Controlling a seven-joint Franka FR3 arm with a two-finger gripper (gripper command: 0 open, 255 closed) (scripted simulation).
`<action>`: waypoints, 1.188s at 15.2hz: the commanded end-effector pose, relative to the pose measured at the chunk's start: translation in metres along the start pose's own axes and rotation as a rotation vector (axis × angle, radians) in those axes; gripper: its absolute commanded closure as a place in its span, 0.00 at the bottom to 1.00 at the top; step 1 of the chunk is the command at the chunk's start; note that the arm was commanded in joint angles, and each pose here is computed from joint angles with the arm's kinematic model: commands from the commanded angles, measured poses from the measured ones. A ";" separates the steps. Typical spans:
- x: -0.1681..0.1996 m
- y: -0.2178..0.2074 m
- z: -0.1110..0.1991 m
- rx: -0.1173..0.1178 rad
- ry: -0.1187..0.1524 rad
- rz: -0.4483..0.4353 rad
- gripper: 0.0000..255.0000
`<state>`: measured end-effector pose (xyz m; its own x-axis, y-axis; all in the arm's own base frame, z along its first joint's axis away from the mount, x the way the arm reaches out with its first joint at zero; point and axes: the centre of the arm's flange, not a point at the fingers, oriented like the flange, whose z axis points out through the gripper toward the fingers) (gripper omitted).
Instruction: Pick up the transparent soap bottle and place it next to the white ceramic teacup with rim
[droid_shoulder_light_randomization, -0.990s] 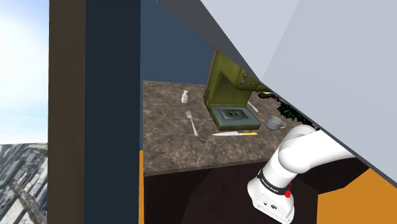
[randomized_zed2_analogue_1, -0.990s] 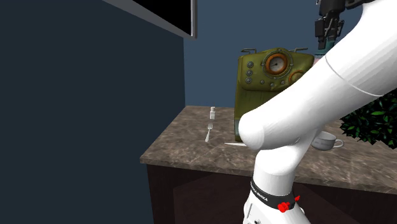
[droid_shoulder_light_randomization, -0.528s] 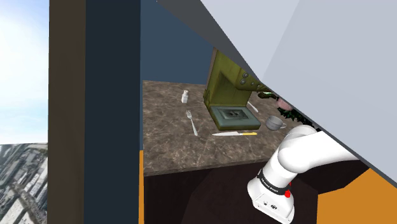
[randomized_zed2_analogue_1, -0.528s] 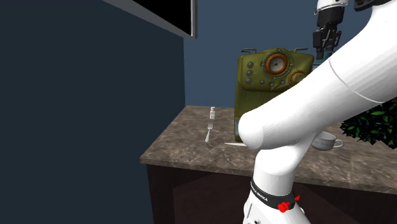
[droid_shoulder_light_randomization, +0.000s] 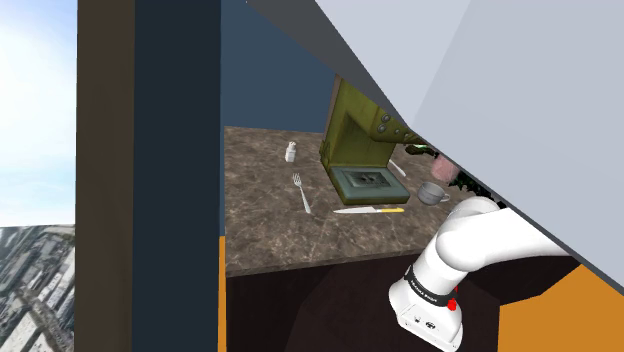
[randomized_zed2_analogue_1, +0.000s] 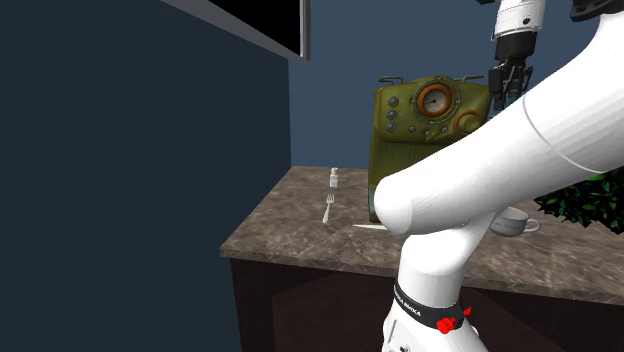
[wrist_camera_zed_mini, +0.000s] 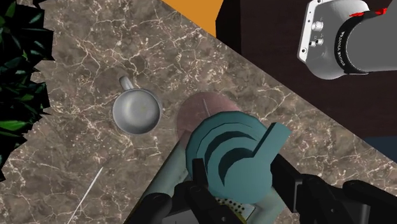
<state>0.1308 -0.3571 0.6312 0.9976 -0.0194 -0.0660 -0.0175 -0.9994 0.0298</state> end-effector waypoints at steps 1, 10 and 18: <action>0.002 -0.001 0.011 0.000 0.001 0.000 1.00; 0.005 -0.002 0.058 0.000 0.001 0.000 1.00; 0.008 -0.004 0.100 0.000 0.001 0.000 1.00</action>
<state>0.1326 -0.3561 0.5368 0.9976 -0.0195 -0.0661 -0.0176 -0.9994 0.0296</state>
